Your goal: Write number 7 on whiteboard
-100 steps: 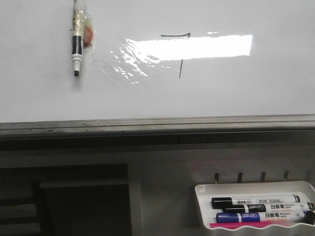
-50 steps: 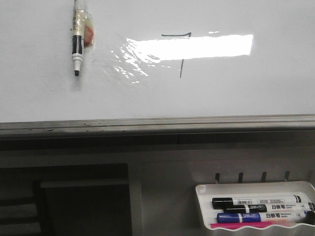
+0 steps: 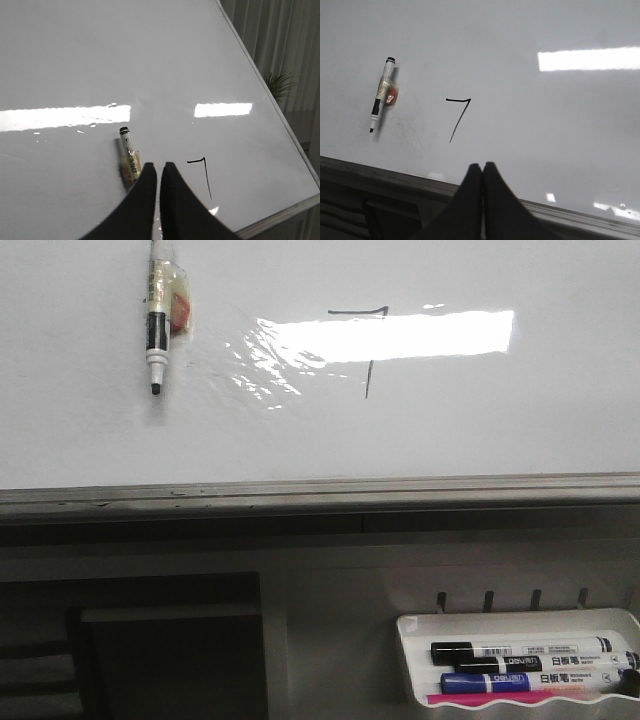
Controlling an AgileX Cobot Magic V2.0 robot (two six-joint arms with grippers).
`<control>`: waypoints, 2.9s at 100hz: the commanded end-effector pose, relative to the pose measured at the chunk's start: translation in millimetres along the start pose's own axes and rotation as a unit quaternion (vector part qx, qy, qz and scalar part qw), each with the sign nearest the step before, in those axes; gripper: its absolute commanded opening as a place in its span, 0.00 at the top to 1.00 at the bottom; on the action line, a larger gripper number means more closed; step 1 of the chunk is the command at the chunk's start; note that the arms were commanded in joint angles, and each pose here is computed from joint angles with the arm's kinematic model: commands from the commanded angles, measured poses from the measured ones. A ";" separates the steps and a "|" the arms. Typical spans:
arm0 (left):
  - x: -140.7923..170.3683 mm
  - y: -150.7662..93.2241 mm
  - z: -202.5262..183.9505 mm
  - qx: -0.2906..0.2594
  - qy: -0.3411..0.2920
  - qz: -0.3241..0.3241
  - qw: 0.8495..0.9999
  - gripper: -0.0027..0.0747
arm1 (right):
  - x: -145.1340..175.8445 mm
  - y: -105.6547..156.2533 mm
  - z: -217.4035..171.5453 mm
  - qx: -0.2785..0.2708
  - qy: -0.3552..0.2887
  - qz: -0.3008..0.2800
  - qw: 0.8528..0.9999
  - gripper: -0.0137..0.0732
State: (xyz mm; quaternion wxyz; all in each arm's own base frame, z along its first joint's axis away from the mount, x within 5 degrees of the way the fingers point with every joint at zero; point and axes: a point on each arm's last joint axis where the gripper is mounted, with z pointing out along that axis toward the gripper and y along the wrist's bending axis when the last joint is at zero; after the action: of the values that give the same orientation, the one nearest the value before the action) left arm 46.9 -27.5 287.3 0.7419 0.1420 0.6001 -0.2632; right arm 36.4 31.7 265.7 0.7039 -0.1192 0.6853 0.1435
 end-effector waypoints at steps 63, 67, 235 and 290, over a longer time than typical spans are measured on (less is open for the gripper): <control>-3.1 7.9 6.9 -0.072 -0.017 0.094 0.993 0.99 | -11.3 -2.8 -0.7 0.020 -0.028 0.007 0.999 0.92; -0.2 10.8 6.6 -0.093 -0.012 0.100 0.991 0.99 | -11.3 -2.8 -0.7 0.020 -0.028 0.007 0.999 0.92; 75.3 35.5 -27.7 -0.280 0.047 0.080 0.956 0.99 | -11.4 -3.0 -0.7 0.021 -0.029 0.007 0.999 0.92; 75.3 35.5 -27.7 -0.280 0.047 0.080 0.956 0.99 | -11.4 -3.0 -0.7 0.021 -0.029 0.007 0.999 0.92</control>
State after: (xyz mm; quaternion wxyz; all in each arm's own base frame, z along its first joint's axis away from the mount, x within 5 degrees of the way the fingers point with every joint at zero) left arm 56.1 -1.1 208.4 0.7194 -0.0017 0.6945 -0.0133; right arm 36.4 31.8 265.8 0.7040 -0.1186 0.6852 0.1445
